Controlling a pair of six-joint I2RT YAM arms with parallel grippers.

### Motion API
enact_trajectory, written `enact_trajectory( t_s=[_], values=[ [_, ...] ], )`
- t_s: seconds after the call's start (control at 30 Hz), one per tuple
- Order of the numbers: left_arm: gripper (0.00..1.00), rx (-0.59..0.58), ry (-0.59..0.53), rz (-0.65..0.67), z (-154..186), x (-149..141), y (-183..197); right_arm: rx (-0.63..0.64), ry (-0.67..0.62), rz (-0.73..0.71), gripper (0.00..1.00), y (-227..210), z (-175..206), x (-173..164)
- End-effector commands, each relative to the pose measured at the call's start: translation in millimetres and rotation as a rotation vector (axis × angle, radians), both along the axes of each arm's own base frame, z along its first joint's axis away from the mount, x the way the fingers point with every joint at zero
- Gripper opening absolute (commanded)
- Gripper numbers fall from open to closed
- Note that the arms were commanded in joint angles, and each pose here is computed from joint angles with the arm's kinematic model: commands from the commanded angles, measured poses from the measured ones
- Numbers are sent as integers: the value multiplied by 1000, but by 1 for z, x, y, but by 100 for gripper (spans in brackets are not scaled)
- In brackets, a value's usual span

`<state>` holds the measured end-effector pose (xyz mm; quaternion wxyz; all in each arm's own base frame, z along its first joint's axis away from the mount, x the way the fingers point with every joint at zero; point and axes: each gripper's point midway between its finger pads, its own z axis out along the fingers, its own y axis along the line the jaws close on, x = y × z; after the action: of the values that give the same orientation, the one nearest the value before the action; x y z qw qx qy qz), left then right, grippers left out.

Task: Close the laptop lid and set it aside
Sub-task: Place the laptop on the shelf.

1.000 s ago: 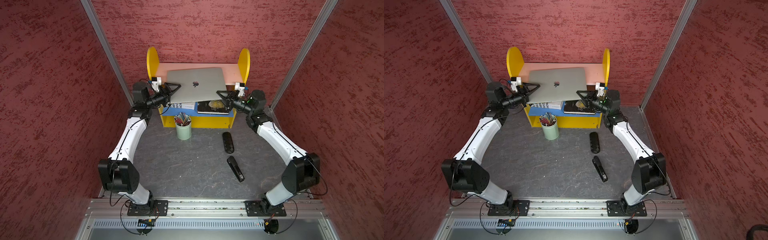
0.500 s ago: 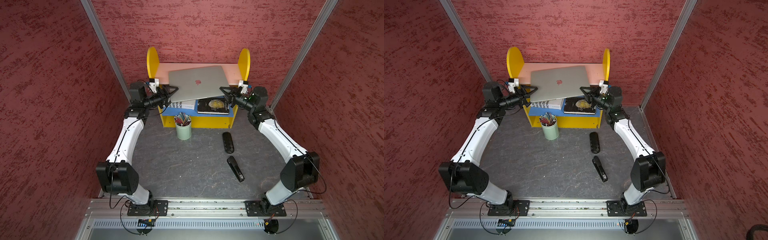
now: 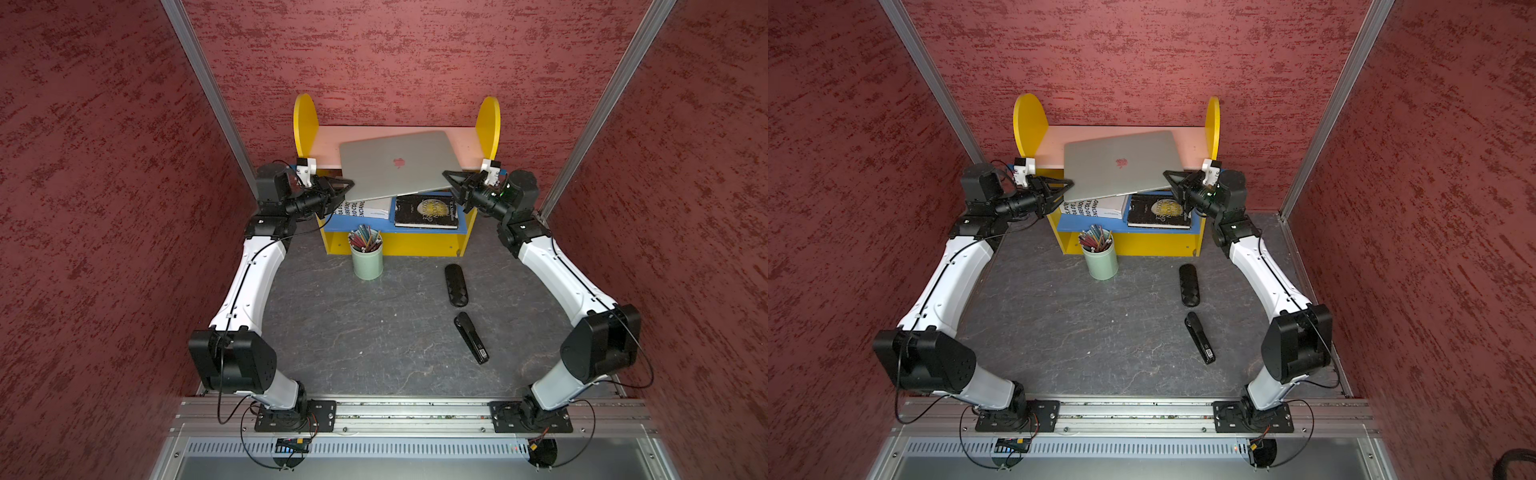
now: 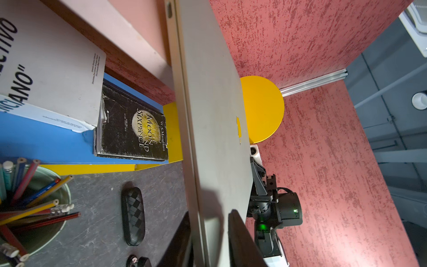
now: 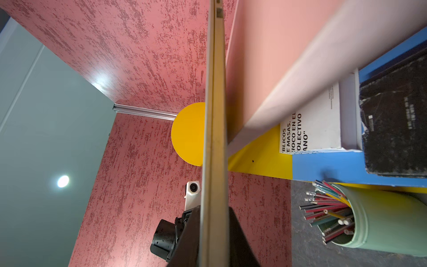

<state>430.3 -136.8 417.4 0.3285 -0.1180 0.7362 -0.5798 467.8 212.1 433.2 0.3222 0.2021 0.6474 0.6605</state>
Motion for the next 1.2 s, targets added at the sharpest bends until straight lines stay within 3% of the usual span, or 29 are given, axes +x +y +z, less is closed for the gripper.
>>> enact_trajectory(
  t_s=[0.0, 0.23, 0.7, 1.03, 1.17],
  values=[
    [21, 10, -114, -14, 40, -12, -2, 20, -151, -80, 0, -17, 46, 4],
    [12, 23, -114, -8, 47, 5, -1, 19, -153, -78, 0, -17, 47, 5],
    [14, 39, -94, 18, 55, 49, 4, 1, -141, -72, 0, -15, 41, 8],
    [20, 45, -60, 43, 43, 67, 8, -30, -120, -67, 11, -12, 36, 17],
    [29, 52, -54, 60, 40, 70, 12, -53, -105, -61, 17, -9, 32, 24]
  ],
)
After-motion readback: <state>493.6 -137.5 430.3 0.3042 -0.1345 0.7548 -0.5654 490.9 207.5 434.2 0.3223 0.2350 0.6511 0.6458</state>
